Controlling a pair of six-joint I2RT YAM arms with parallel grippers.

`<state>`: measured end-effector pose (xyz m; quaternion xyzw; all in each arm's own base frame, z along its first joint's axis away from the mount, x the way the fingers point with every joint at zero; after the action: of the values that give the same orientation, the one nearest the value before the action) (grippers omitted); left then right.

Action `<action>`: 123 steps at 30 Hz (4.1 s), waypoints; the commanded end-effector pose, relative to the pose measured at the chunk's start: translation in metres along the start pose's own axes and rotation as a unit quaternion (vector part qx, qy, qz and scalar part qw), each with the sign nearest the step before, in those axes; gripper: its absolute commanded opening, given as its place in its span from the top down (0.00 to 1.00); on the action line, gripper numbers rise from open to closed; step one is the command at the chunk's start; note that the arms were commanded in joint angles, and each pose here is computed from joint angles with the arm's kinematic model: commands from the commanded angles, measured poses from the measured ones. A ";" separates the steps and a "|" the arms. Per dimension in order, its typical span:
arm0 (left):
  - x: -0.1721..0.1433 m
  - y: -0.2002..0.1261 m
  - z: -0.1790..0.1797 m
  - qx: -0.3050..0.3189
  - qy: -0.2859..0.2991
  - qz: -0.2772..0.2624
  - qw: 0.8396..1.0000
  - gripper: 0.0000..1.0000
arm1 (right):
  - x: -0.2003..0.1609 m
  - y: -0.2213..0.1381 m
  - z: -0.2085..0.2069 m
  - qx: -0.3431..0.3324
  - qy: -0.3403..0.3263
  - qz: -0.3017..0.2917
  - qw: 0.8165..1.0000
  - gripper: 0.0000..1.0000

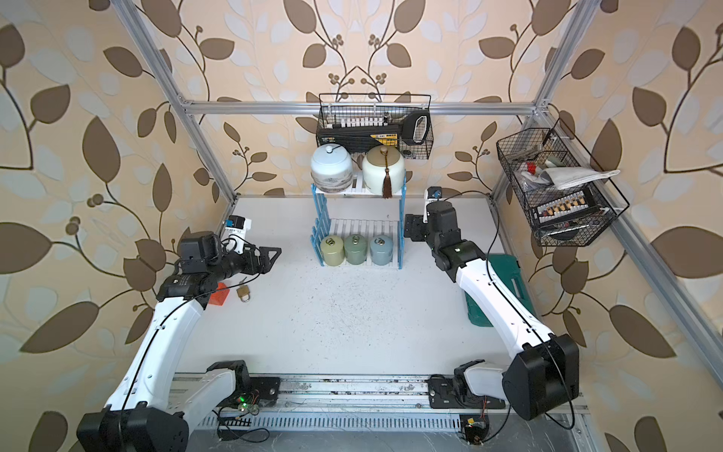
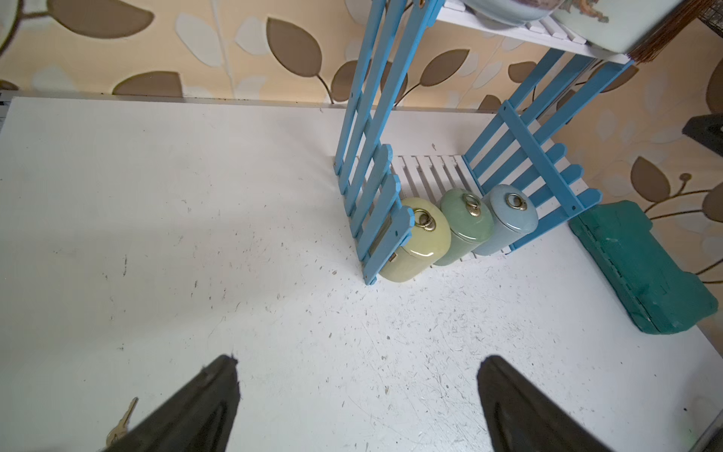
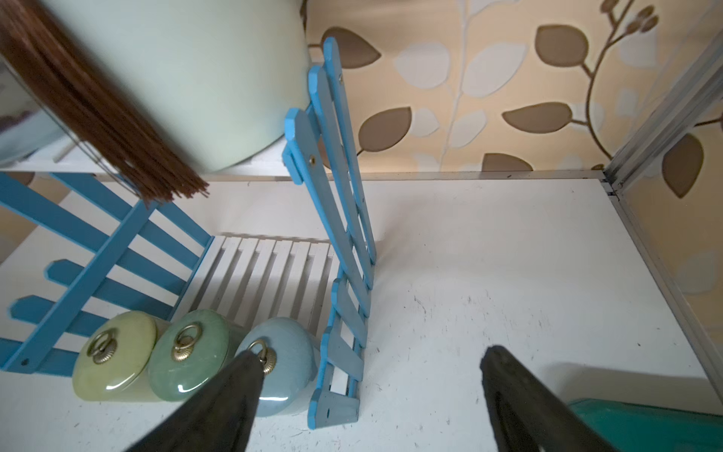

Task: Remove the tea canisters from the shelf
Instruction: Move the shelf to the center of the board, then pick up the tea canister from the shelf.

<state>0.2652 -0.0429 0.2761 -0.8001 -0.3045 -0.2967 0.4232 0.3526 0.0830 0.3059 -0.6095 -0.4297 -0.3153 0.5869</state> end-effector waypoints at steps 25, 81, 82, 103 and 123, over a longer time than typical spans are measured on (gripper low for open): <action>0.008 -0.063 -0.043 -0.064 0.154 -0.198 0.966 0.01 | 0.142 -0.030 0.011 0.072 -0.047 -0.094 0.992 0.01; 0.011 -0.079 -0.049 -0.096 0.110 -0.236 0.961 0.01 | 0.201 0.065 0.073 0.057 -0.136 -0.109 0.983 1.00; 0.013 -0.081 -0.049 -0.096 0.104 -0.235 0.962 0.01 | 0.203 0.063 0.073 0.058 -0.137 -0.114 0.982 1.00; 0.002 -0.070 -0.042 -0.079 0.115 -0.222 0.965 0.01 | 0.252 -0.022 0.062 0.067 -0.094 -0.217 0.969 1.00; -0.005 -0.062 -0.034 -0.069 0.114 -0.217 0.967 0.01 | 0.184 -0.118 0.034 0.091 -0.067 -0.244 0.963 1.00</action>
<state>0.2086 -0.0461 0.3147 -0.7205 -0.3914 -0.4723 0.3233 0.3445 0.1457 0.4645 -0.5218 -0.5859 -0.2740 0.5562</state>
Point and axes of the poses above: each gripper's point midway between its finger pads, its own y axis out along the fingers, its own z axis along the line the jaws close on, x = y × z, the point moved 6 cm from there along -y, back along the fingers, and after that the axes turned 14 degrees about -y, right-handed, at the moved point
